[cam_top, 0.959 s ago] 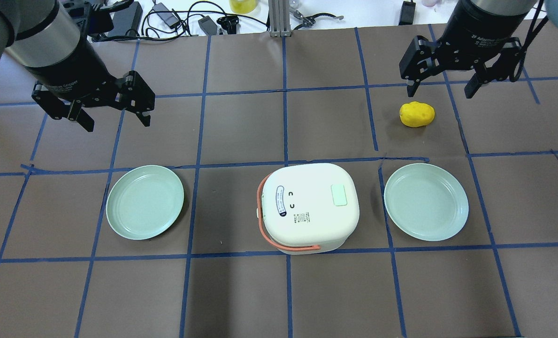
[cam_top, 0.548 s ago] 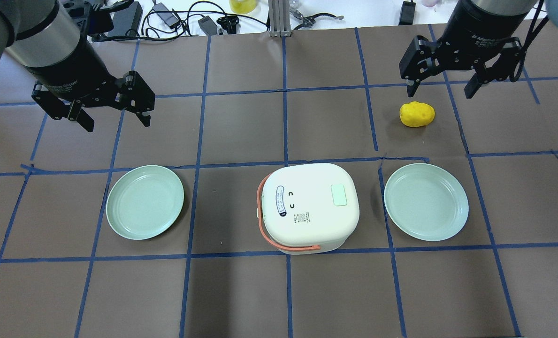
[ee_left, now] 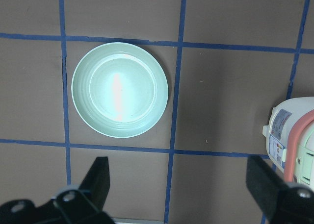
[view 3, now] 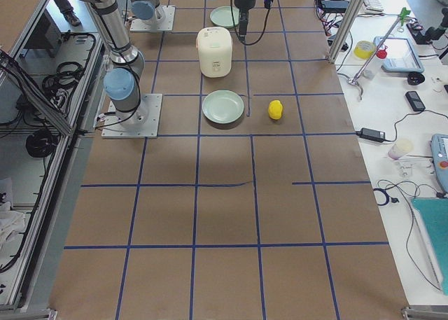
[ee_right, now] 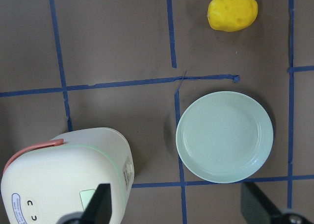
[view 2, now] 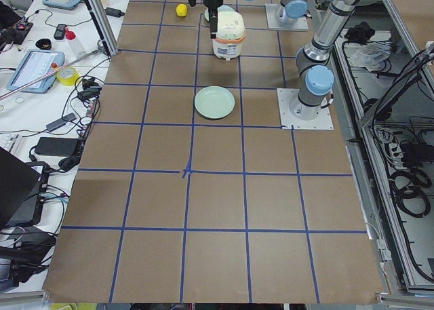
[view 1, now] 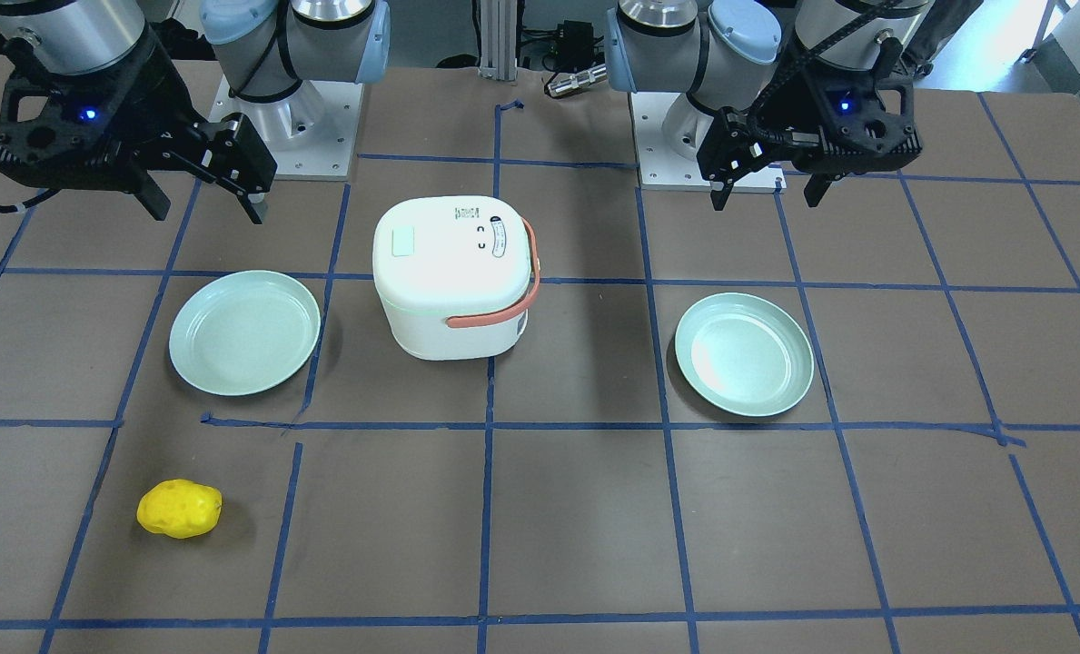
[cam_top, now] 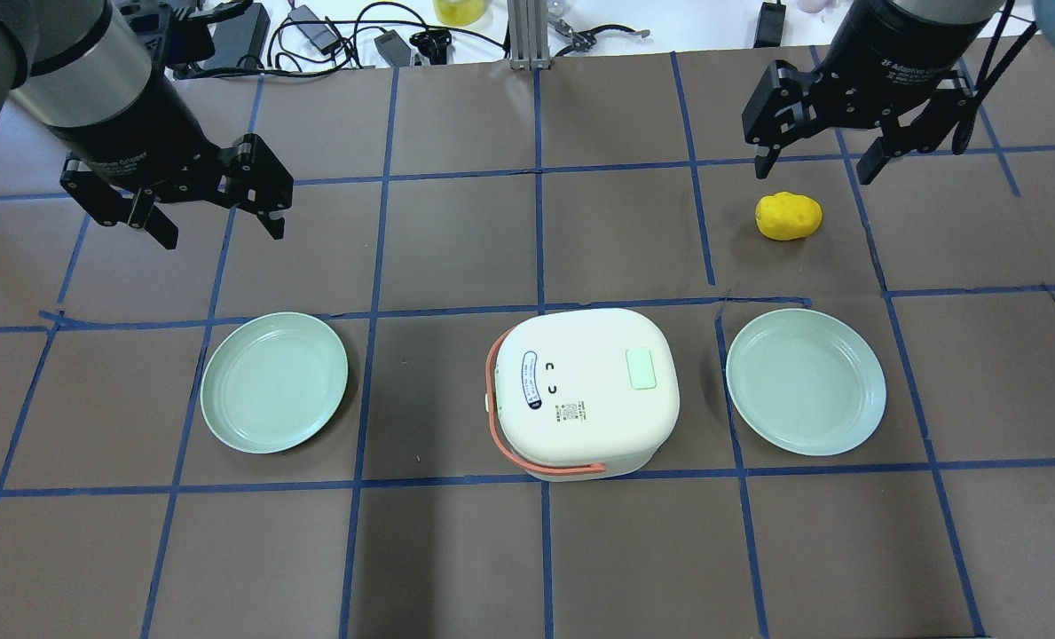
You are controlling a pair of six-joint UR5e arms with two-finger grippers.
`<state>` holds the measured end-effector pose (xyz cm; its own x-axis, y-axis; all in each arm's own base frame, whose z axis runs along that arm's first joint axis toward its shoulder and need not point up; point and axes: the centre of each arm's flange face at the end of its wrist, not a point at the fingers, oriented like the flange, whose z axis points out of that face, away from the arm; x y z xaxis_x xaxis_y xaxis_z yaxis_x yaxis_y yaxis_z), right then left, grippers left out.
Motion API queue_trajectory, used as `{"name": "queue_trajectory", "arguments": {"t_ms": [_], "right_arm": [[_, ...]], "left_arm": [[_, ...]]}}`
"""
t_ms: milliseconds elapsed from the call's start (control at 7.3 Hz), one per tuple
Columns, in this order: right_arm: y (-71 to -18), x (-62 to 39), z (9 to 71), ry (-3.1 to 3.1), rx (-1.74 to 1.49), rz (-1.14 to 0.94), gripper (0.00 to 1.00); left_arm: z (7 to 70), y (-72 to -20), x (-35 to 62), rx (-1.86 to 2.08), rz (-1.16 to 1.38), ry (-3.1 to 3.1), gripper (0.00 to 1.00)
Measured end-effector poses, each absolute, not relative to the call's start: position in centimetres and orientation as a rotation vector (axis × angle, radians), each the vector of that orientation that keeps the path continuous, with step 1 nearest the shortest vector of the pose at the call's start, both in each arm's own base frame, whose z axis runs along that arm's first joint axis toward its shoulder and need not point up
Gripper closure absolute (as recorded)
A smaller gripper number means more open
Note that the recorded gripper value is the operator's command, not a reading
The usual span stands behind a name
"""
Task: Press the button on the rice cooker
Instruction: 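Move the right gripper down toward the rice cooker's pale green button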
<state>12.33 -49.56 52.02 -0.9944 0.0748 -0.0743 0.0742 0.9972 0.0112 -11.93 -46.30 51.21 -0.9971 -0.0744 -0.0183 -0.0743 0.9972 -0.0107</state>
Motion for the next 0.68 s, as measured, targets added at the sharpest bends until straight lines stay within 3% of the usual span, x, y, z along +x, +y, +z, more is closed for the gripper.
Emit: {"name": "queue_trajectory", "arguments": {"t_ms": [137,685], "right_arm": [[-49.4,12.7,51.9,3.046,0.111,0.021,0.67],[-47.3,18.3,50.1,3.022,0.046,0.140,1.00]], "left_arm": [[51.2,-46.3,-11.9,-0.116,-0.016,3.121,0.00],[51.2,-46.3,-11.9,-0.116,-0.016,3.121,0.00]]}}
